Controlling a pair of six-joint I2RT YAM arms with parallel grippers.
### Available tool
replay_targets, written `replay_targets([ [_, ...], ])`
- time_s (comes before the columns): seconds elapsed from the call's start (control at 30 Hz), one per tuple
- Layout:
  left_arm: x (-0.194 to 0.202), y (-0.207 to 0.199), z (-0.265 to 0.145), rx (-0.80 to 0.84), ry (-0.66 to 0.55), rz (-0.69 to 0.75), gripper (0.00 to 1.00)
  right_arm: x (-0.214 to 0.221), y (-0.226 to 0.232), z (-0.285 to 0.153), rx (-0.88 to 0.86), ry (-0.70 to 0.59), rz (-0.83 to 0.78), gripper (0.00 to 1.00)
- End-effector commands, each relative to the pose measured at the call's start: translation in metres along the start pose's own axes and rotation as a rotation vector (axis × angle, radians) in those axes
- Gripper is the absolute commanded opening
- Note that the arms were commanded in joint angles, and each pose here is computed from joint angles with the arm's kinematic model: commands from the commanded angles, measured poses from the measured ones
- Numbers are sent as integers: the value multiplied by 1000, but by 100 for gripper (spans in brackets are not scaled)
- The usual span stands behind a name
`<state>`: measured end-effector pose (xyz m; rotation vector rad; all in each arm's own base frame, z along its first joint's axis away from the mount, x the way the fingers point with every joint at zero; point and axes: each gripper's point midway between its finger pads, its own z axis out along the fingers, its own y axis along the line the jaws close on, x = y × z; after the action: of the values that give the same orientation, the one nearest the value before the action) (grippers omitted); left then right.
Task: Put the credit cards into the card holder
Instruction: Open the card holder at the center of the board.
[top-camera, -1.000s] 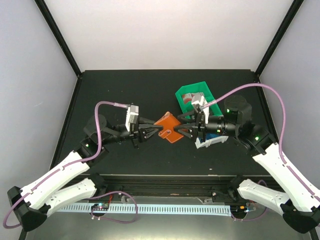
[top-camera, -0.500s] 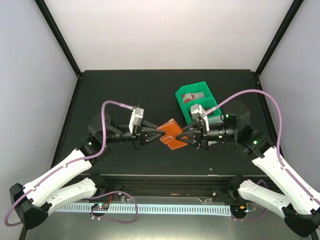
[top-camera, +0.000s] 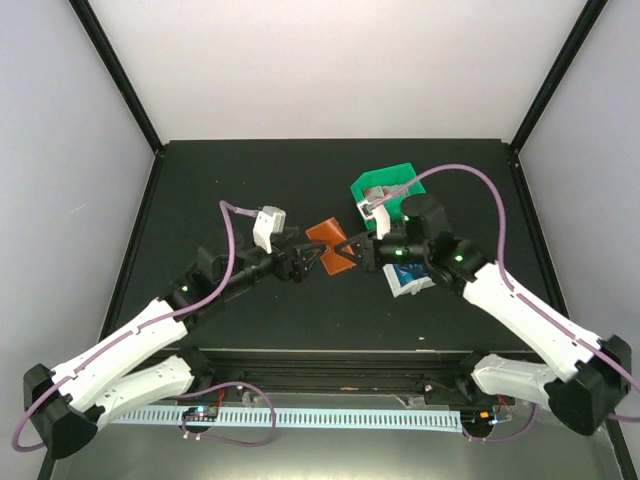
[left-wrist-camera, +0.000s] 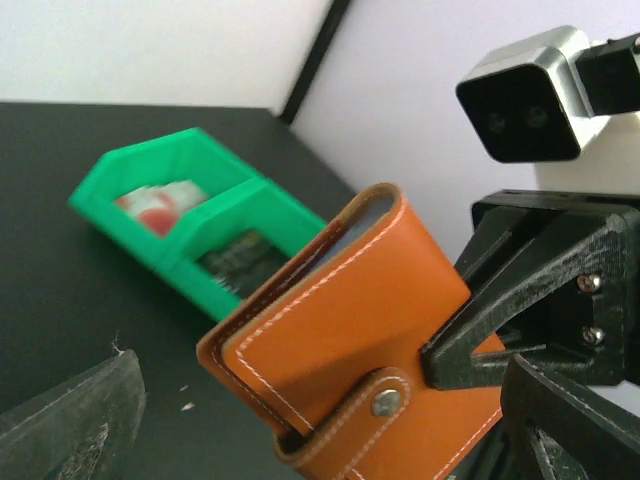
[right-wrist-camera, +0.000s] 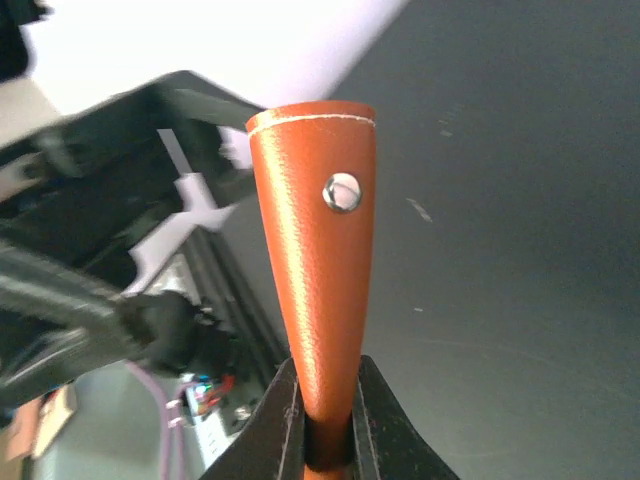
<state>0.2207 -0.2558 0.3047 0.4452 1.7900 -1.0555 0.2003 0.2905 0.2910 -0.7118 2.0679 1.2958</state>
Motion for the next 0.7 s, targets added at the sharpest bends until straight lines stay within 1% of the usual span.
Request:
replay_targets([
  [0.0, 14, 53, 2, -277, 29, -78, 99, -16, -33, 18, 185, -58, 52, 1],
  [0.03, 20, 60, 3, -310, 53, -97, 99, -17, -35, 22, 194, -57, 52, 1],
  [0.1, 30, 65, 9, -323, 93, -134, 99, -19, -36, 28, 208, -58, 50, 1],
  [0.27, 50, 62, 26, -272, 165, -204, 99, -17, -37, 39, 206, -46, 52, 1],
  [0.47, 55, 74, 31, -310, 177, -255, 98, -9, -33, 49, 174, -6, 32, 1],
  [0.57, 60, 97, 24, -414, 163, -284, 92, -6, -34, 51, 175, 6, 34, 1],
  [0.67, 71, 122, 14, -538, 167, -296, 80, -8, -37, 50, 198, -4, 37, 1],
])
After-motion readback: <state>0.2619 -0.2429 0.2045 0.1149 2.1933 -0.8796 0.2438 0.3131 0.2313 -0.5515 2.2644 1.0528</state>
